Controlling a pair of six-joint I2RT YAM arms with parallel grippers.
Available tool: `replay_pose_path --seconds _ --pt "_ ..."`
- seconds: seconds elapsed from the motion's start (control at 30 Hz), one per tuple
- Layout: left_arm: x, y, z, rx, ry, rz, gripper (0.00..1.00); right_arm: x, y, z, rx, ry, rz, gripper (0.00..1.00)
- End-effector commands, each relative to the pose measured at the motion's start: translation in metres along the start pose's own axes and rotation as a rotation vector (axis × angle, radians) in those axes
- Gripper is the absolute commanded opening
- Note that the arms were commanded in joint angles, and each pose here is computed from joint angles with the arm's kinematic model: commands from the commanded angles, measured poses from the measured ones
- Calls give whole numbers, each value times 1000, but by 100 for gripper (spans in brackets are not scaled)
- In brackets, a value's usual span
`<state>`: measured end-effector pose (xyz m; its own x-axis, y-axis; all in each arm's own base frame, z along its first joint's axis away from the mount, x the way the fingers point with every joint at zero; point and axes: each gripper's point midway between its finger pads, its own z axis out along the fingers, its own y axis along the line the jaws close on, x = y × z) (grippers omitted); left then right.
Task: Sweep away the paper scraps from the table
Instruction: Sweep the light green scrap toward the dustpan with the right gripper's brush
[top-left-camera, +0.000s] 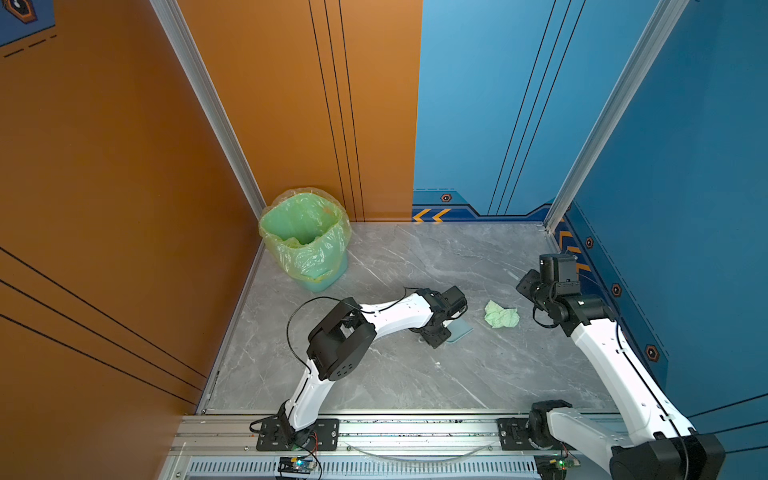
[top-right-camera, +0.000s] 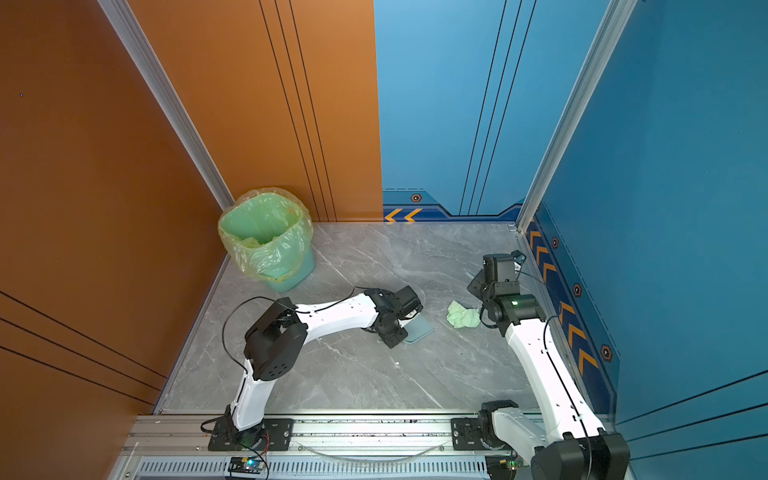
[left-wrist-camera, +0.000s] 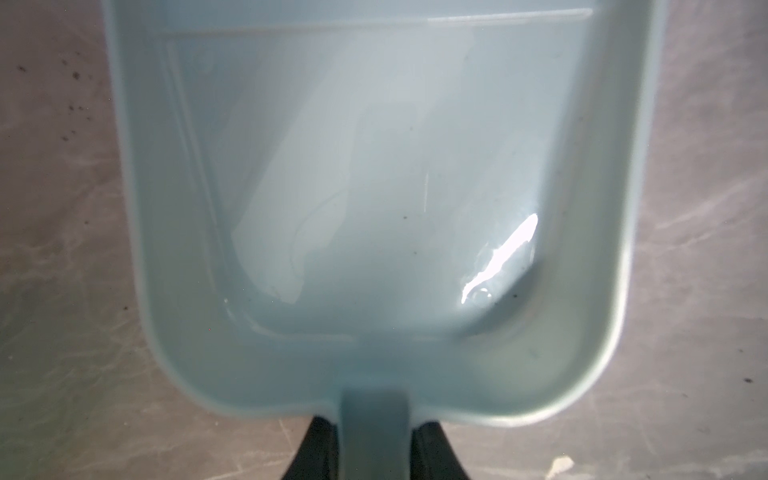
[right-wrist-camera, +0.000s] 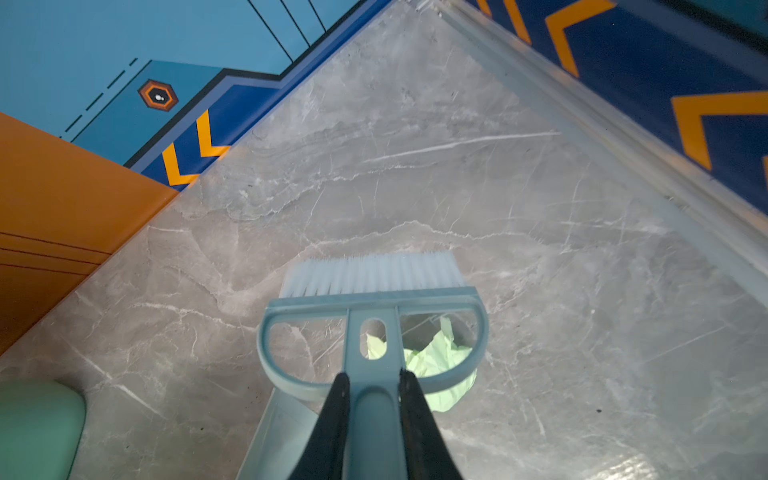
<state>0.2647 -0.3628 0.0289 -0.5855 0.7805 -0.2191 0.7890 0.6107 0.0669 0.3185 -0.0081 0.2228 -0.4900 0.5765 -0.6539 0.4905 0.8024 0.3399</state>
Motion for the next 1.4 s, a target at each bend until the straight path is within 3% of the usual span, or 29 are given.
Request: replay_pose_path --seconds 0.0,0.23,0.43,0.83,1.37 --pt "10 -3 5 -21 46 26 0 -5 -30 -12 135 -11 -48 0" --pt "10 -4 6 -12 49 33 0 13 -83 -9 298 20 -18 0" --pt "9 -5 5 -10 45 34 0 43 -103 9 331 122 -11 0" --pt "11 -6 6 -7 52 28 0 83 -77 44 247 264 -16 0" --pt "12 -9 9 3 59 24 0 108 -33 56 136 322 -72 0"
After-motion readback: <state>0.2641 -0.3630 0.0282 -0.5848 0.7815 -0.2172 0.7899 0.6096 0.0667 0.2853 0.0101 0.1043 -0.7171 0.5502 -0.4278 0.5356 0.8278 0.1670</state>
